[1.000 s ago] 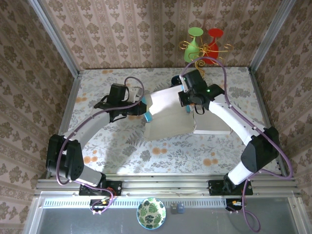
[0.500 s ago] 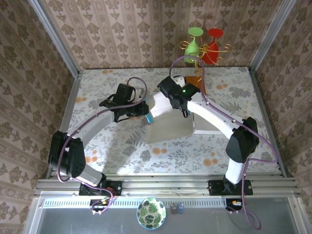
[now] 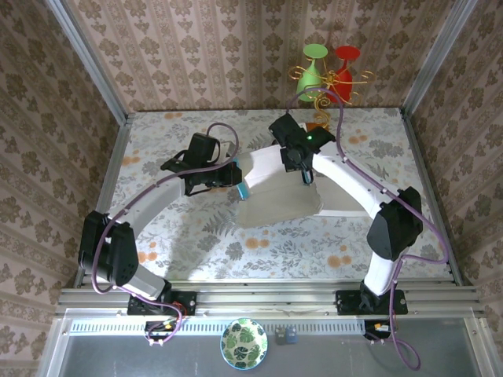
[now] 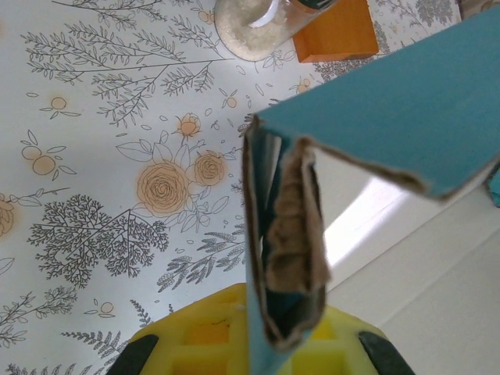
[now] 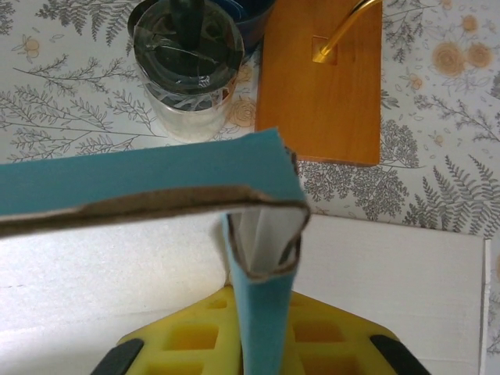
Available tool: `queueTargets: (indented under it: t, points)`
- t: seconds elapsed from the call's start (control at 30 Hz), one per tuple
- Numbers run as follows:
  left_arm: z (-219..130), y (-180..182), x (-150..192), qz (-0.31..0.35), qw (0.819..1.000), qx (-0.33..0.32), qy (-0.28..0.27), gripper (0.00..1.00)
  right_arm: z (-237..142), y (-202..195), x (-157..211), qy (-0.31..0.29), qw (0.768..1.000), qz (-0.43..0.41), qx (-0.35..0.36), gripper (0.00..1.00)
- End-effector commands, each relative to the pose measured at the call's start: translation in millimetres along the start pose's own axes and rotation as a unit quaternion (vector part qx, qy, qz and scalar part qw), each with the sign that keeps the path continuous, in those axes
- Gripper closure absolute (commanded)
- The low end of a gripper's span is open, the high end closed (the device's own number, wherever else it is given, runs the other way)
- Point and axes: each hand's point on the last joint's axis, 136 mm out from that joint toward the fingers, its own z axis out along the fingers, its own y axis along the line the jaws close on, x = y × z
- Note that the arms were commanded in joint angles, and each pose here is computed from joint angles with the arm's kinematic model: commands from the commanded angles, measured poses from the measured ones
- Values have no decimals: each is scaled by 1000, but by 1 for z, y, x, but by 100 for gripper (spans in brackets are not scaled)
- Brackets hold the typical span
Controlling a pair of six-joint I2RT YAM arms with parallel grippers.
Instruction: Fold the paper box
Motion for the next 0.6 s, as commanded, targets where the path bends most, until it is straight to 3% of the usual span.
queueTargets:
  t: [0.0, 0.17, 0.57]
  points:
    - [-2, 9, 2, -10, 1000, -18, 14, 100, -3, -28, 4, 7, 1000, 2, 30, 84]
    - [-2, 9, -1, -9, 1000, -22, 16, 100, -3, -33, 5, 7, 999, 3, 42, 96]
    - [1, 9, 1, -13, 999, -28, 25, 100, -5, -54, 5, -2, 987, -23, 160, 100]
